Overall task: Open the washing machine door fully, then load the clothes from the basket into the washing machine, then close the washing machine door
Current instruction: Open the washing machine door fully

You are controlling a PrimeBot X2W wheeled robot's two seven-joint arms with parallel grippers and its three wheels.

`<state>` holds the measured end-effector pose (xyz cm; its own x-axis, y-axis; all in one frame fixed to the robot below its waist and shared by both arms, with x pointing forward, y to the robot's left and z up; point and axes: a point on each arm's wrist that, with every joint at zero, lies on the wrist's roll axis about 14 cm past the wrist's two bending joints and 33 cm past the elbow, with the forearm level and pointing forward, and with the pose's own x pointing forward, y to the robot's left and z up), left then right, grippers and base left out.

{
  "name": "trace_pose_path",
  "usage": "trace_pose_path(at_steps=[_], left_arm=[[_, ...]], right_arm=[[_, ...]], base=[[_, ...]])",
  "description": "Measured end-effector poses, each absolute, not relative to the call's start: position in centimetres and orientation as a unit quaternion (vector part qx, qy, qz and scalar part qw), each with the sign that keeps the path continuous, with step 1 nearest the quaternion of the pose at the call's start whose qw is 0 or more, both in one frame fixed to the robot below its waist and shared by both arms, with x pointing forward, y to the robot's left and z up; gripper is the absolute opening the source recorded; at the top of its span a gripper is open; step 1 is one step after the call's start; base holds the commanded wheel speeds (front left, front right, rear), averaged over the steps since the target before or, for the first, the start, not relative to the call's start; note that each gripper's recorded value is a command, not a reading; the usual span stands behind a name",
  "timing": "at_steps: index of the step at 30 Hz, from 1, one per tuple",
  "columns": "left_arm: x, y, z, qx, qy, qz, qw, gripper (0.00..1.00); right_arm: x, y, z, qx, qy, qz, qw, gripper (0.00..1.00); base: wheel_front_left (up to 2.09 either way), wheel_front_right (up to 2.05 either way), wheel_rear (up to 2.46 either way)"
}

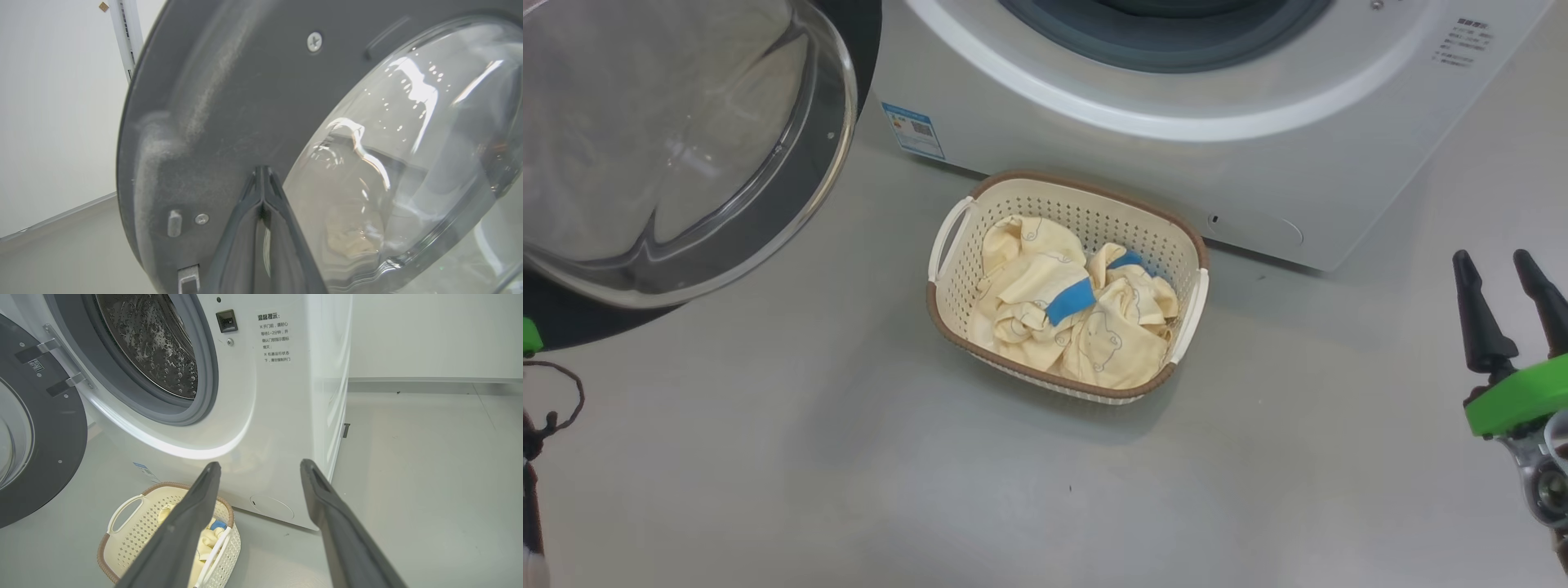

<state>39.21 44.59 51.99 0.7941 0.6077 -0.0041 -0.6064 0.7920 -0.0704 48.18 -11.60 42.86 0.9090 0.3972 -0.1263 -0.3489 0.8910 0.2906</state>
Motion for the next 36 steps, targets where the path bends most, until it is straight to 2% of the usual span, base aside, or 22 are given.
trace_pose_path(at_steps=[15, 26, 27, 28, 32, 33, 34, 35, 36], left_arm=[[40.8, 45.9, 51.5, -0.024, 0.011, 0.328, 0.944, 0.0], [38.2, 45.5, 52.8, -0.041, -0.019, 0.321, 0.946, 0.02], [37.8, 45.4, 52.6, -0.043, -0.018, 0.322, 0.946, 0.07], [37.1, 44.9, 52.2, -0.048, -0.018, 0.318, 0.947, 0.19], [35.9, 44.2, 52.5, -0.043, -0.027, 0.306, 0.951, 0.4], [35.7, 44.0, 52.6, -0.042, -0.031, 0.303, 0.951, 0.69], [35.5, 43.8, 52.7, -0.042, -0.035, 0.3, 0.952, 0.69], [35.3, 43.5, 52.7, -0.041, -0.035, 0.298, 0.953, 0.91], [35.0, 43.2, 52.4, -0.042, -0.034, 0.295, 0.954, 1.0]], right_arm=[[49.0, -12.5, 42.9, 0.124, 0.086, 0.185, 0.971, 1.0], [48.0, -12.5, 46.0, 0.122, 0.055, 0.186, 0.973, 1.0], [47.7, -12.5, 46.0, 0.123, 0.055, 0.186, 0.973, 1.0], [47.3, -12.4, 46.2, 0.123, 0.055, 0.186, 0.973, 1.0], [46.6, -12.1, 46.8, 0.125, 0.051, 0.189, 0.973, 1.0], [46.4, -12.1, 46.9, 0.125, 0.049, 0.189, 0.973, 1.0], [46.3, -12.1, 47.1, 0.126, 0.048, 0.189, 0.973, 1.0], [46.1, -12.0, 47.2, 0.127, 0.047, 0.189, 0.973, 1.0], [46.0, -12.0, 47.4, 0.127, 0.044, 0.189, 0.973, 1.0]], base=[[0.0, 0.0, 0.0], [0.0, 0.0, 0.0], [0.0, 0.0, 0.0], [0.0, 0.0, 0.0], [0.0, 0.0, 0.0], [0.0, 0.0, 0.0], [0.0, 0.0, 0.0], [0.0, 0.0, 0.0], [0.0, 0.0, 0.0]])
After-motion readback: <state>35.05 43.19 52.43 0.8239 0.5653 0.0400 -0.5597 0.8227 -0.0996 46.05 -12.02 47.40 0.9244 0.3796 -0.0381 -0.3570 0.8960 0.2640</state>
